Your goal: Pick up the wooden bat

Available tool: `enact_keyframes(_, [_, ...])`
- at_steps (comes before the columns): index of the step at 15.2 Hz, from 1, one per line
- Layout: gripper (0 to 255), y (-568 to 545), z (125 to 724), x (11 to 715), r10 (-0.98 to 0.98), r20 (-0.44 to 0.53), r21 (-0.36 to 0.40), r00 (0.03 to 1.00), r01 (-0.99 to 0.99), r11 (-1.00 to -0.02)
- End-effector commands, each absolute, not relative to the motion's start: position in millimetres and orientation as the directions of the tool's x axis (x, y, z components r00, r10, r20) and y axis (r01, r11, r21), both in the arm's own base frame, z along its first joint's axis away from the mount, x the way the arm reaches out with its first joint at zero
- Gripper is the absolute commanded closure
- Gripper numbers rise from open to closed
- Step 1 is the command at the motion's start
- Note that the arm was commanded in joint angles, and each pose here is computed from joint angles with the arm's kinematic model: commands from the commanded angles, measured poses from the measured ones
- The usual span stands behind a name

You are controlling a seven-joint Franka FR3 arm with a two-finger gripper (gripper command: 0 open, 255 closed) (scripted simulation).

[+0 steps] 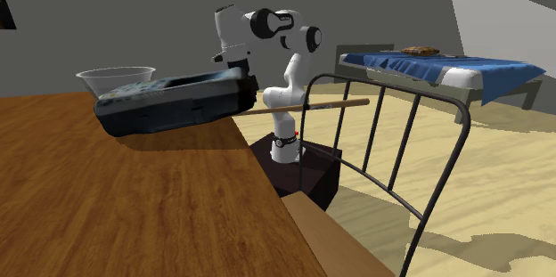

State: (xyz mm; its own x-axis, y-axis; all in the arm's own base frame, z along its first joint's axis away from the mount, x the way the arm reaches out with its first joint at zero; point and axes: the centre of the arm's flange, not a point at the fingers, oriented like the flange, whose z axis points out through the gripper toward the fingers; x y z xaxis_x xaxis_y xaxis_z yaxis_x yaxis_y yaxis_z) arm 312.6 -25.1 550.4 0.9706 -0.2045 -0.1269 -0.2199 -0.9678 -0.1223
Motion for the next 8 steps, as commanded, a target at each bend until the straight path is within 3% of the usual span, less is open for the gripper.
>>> enact_keyframes(1, [0,-25,550,313,-0.205,-0.127,-0.122,0.971,-0.220,-0.968])
enact_keyframes(8, [0,64,587,339,-0.329,-0.115,-0.060,0.937,-0.337,-0.940])
